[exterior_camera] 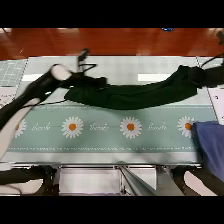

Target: Fold the shirts.

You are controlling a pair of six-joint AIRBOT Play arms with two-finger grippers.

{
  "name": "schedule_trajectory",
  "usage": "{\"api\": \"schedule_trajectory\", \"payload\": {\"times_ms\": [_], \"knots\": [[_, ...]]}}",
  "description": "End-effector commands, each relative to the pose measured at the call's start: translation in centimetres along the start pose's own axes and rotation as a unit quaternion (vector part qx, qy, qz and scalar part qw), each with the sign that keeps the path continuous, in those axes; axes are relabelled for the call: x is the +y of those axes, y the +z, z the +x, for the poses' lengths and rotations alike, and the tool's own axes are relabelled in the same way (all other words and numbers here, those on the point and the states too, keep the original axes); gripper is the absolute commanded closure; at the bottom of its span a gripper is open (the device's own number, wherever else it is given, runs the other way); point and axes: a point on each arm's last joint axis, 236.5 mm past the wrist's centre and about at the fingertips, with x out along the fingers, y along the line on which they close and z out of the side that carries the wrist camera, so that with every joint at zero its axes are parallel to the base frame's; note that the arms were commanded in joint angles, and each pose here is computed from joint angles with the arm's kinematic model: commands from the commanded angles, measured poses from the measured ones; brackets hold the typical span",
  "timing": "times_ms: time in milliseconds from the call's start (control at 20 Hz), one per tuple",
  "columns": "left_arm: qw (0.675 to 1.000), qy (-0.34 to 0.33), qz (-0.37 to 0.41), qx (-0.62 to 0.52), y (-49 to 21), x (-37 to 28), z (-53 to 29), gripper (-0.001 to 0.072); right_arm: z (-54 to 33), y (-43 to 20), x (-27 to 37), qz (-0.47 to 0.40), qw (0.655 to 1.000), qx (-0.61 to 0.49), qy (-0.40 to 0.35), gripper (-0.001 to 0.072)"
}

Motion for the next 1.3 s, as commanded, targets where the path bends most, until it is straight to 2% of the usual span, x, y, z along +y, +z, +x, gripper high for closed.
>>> {"api": "schedule_trajectory", "payload": {"times_ms": [0, 250, 400, 600, 750, 950, 1250], "knots": [[0.994, -0.043, 0.016, 0.097, -2.5, -5.8, 7.7, 0.0688, -3.3, -2.6, 1.6, -0.005, 0.999, -0.032, -0.001, 0.0685], [0.976, -0.106, 0.008, 0.192, -9.3, -12.7, 13.7, 0.0687, -5.4, -3.6, 3.9, -0.015, 0.999, -0.047, 0.024, 0.0685], [0.964, -0.119, 0.01, 0.239, -14.1, -14.7, 15.4, 0.0687, -5.4, -3.6, 4.2, -0.016, 0.998, -0.045, 0.031, 0.0685], [0.966, -0.123, 0.011, 0.228, -12.2, -14.2, 14.1, 0.0687, -5.4, -3.6, 4.3, -0.015, 0.998, -0.046, 0.032, 0.0685], [0.973, -0.114, 0.019, 0.198, -6.8, -11.1, 10.1, 0.0687, -5.4, -3.5, 5.4, -0.018, 0.997, -0.049, 0.05, 0.0685], [0.992, -0.038, 0.037, 0.116, -0.4, -4.8, 1.7, 0.0686, -2.1, -2.8, 9.6, -0.032, 0.994, -0.039, 0.093, 0.0685], [0.999, 0.033, 0.018, -0.005, -1.0, 2.9, -12.6, 0.0686, 10.0, -1.7, 21.1, -0.02, 0.978, -0.002, 0.206, 0.0685]]}}
